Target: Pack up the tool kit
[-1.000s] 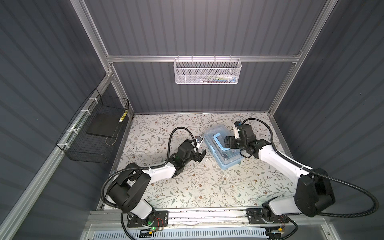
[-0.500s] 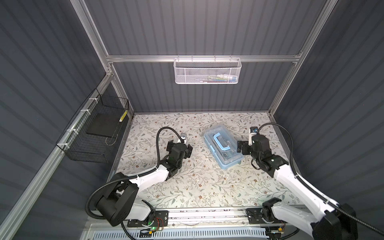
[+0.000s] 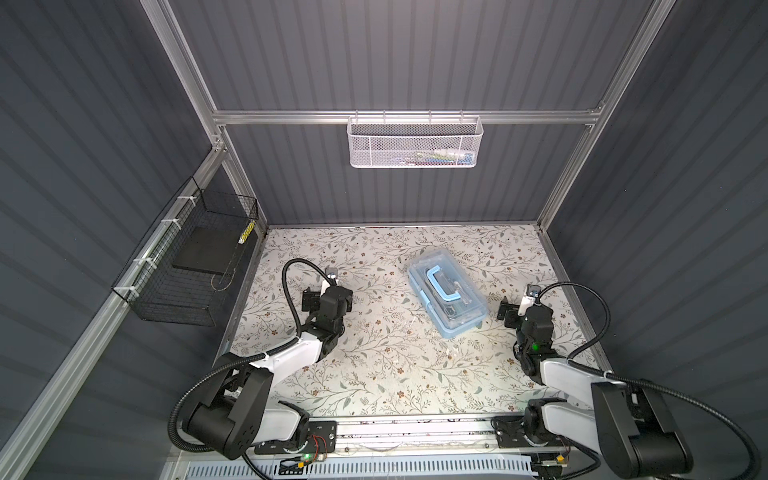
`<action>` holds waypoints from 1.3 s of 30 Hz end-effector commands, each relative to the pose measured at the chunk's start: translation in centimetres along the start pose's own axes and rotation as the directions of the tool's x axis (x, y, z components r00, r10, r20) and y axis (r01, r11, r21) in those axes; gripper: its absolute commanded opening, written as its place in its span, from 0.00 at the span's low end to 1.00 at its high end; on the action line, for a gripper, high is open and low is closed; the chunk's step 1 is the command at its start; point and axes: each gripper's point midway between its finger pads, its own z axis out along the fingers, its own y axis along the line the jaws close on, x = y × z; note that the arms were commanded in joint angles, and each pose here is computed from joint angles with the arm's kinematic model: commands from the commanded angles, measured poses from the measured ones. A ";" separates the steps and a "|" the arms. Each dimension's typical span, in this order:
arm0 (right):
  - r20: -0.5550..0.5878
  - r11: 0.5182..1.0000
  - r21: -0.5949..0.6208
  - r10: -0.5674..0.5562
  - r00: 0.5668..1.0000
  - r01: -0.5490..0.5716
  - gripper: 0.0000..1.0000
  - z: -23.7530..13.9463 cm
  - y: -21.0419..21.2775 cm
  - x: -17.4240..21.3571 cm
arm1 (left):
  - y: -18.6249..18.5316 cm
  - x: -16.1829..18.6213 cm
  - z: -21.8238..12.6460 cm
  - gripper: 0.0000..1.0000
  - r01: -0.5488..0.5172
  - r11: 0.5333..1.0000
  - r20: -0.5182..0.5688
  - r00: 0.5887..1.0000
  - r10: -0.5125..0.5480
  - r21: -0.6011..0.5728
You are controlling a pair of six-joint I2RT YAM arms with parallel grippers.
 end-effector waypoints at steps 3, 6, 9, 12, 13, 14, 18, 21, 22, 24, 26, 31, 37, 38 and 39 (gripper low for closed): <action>0.158 0.998 -0.040 0.057 0.986 -0.052 0.99 2.0 0.6 -3.5 | 3.0 0.2 2.3 1.00 0.045 0.993 0.025 0.999 -0.042 -0.109; 0.154 0.998 -0.053 0.050 0.987 -0.042 0.99 2.2 0.9 -3.0 | 3.4 0.8 3.8 1.00 0.028 0.993 0.032 0.999 -0.024 -0.116; 0.161 0.997 -0.050 0.068 0.985 -0.060 0.99 2.4 0.6 -3.2 | 2.8 1.9 5.4 1.00 -0.003 0.995 0.034 0.999 0.007 -0.096; 0.118 0.997 -0.027 0.074 0.990 -0.072 0.99 2.9 0.2 -2.9 | 2.4 3.3 6.8 1.00 0.009 0.999 0.042 0.999 -0.007 -0.042; 0.103 0.997 -0.014 0.078 0.992 -0.077 0.99 3.1 0.1 -2.8 | 2.7 3.8 7.2 1.00 0.029 0.999 0.016 0.999 -0.029 -0.027; 0.104 0.997 -0.004 0.080 0.991 -0.080 0.99 3.4 -0.1 -2.9 | 2.7 4.3 7.6 1.00 0.060 0.997 -0.022 0.998 -0.059 0.038; 0.087 0.997 0.000 0.079 0.993 -0.079 0.99 3.6 -0.1 -2.8 | 2.9 5.1 8.4 1.00 0.151 0.972 -0.003 0.988 -0.153 0.178; 0.095 0.997 -0.002 0.080 0.992 -0.081 0.99 3.6 -0.1 -3.0 | 2.9 5.4 8.5 1.00 0.152 0.972 -0.030 0.988 -0.149 0.178; 0.092 0.997 0.000 0.081 0.992 -0.081 0.99 3.6 -0.1 -2.9 | 2.9 5.3 8.5 1.00 0.152 0.972 -0.017 0.988 -0.152 0.177; 0.100 0.997 -0.001 0.080 0.992 -0.081 0.99 3.6 -0.1 -3.0 | 2.9 5.4 8.5 1.00 0.153 0.972 -0.024 0.988 -0.151 0.176; 0.095 0.997 0.000 0.081 0.992 -0.081 0.99 3.6 -0.1 -3.0 | 2.9 5.4 8.5 1.00 0.153 0.973 -0.023 0.988 -0.151 0.175; 0.096 0.997 -0.001 0.081 0.992 -0.081 0.99 3.6 -0.1 -2.9 | 2.9 5.4 8.4 1.00 0.153 0.972 -0.021 0.988 -0.151 0.176; 0.094 0.997 0.001 0.080 0.992 -0.081 0.99 3.6 -0.1 -2.9 | 2.9 5.4 8.4 1.00 0.152 0.972 -0.018 0.988 -0.151 0.179; 0.096 0.997 0.001 0.081 0.992 -0.081 0.99 3.6 -0.1 -3.0 | 2.9 5.4 8.4 1.00 0.152 0.972 -0.019 0.988 -0.151 0.179; 0.096 0.997 0.000 0.081 0.992 -0.081 0.99 3.6 -0.1 -3.0 | 2.9 5.5 8.4 1.00 0.152 0.972 -0.019 0.988 -0.151 0.178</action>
